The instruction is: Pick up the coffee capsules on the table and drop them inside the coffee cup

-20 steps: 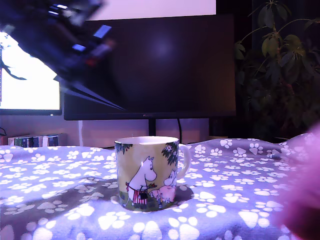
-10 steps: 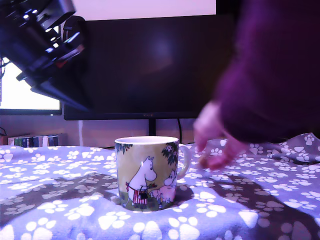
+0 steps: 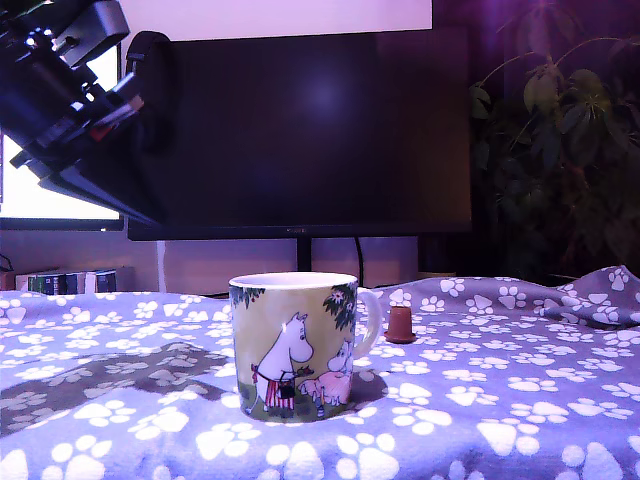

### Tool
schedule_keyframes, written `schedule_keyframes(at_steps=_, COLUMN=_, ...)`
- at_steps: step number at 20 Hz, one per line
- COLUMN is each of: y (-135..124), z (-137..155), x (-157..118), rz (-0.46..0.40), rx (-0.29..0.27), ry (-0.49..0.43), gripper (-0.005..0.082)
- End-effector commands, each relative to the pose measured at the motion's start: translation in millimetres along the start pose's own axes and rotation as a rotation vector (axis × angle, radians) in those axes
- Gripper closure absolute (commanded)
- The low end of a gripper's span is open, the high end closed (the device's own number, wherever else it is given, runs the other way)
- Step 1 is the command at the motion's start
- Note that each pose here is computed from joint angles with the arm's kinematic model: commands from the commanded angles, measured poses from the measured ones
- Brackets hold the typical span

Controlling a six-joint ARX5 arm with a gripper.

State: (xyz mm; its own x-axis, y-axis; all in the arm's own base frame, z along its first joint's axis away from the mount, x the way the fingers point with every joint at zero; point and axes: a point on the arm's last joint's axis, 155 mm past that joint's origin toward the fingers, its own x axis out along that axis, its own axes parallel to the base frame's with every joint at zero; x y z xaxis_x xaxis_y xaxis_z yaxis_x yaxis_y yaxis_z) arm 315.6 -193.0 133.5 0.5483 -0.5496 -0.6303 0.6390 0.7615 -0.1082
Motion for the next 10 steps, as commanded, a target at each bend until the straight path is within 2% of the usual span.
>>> schedule_keyframes(at_steps=1, y=-4.7, z=1.4, x=1.1, rz=-0.025, rx=0.028, ry=-0.012, gripper=0.0788)
schedule_keyframes(at_steps=10, y=-5.4, z=3.7, x=0.7, rz=-0.034, rx=0.028, ry=-0.022, gripper=0.0788)
